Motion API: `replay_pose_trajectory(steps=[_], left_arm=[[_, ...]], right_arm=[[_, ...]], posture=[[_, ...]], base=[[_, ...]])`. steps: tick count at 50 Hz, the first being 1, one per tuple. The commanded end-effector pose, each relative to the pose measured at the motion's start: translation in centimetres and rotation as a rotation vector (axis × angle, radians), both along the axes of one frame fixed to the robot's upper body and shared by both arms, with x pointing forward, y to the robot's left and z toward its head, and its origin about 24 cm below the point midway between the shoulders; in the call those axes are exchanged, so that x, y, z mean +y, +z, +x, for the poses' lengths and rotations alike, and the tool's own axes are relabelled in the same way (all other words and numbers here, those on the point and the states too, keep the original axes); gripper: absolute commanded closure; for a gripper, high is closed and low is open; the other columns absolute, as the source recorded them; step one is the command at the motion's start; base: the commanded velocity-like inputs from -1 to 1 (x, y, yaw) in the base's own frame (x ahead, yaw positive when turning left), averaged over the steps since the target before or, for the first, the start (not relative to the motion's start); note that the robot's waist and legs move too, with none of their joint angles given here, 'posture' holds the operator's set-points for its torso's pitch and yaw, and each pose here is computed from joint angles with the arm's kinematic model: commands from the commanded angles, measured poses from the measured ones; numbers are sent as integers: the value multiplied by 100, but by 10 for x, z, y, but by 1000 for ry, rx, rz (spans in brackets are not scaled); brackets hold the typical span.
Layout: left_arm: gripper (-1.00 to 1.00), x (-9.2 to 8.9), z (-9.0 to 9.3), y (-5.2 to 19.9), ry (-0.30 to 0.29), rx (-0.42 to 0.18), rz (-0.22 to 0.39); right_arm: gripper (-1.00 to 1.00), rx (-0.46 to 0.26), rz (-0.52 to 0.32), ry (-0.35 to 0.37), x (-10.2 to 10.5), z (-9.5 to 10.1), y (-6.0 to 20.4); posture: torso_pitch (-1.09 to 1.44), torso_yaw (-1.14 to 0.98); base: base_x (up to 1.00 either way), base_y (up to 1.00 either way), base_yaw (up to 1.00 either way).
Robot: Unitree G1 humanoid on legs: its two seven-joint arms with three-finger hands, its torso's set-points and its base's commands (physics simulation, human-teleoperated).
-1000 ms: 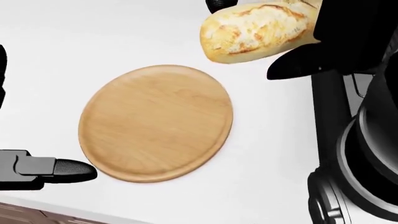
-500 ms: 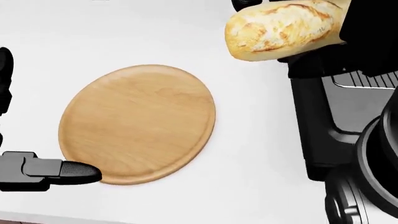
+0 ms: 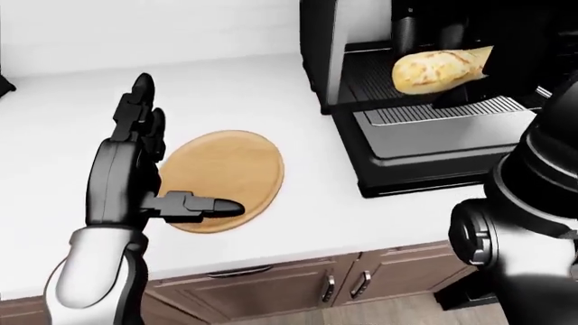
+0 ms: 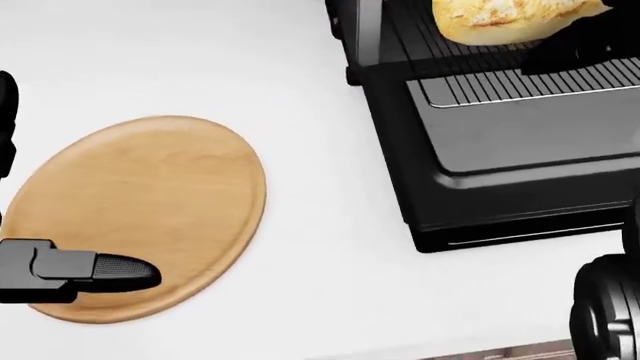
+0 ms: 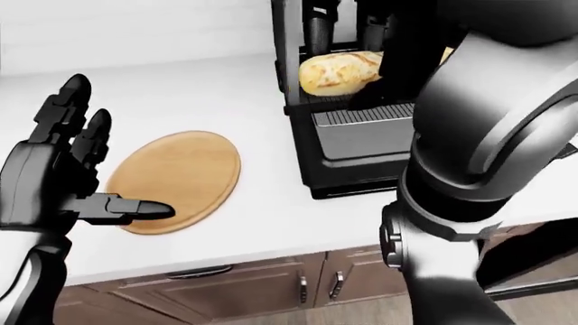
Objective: Place the baguette on the rack of the toaster oven.
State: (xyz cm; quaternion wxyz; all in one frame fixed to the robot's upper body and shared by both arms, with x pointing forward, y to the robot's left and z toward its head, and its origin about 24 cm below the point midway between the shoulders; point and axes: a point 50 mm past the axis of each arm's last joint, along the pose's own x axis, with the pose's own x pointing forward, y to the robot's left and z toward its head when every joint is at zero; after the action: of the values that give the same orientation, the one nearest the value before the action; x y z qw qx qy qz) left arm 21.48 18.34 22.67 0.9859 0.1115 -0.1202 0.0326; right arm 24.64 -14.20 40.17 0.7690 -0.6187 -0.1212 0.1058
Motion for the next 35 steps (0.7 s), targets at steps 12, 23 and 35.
replay_pose_trajectory(steps=[12, 23, 35], left_arm=[[-100, 2, -6, 7, 22, -62, 3], [-100, 4, -7, 4, 27, -60, 0], [-100, 4, -7, 6, 32, -61, 6]], right_arm=[[100, -95, 15, -19, -8, 21, 15], [100, -81, 20, -39, -13, 41, 13], [100, -35, 16, -83, -28, 64, 4]], posture=[[0, 0], [0, 0], [0, 0]], base=[[0, 0, 0], [0, 0, 0], [0, 0, 0]])
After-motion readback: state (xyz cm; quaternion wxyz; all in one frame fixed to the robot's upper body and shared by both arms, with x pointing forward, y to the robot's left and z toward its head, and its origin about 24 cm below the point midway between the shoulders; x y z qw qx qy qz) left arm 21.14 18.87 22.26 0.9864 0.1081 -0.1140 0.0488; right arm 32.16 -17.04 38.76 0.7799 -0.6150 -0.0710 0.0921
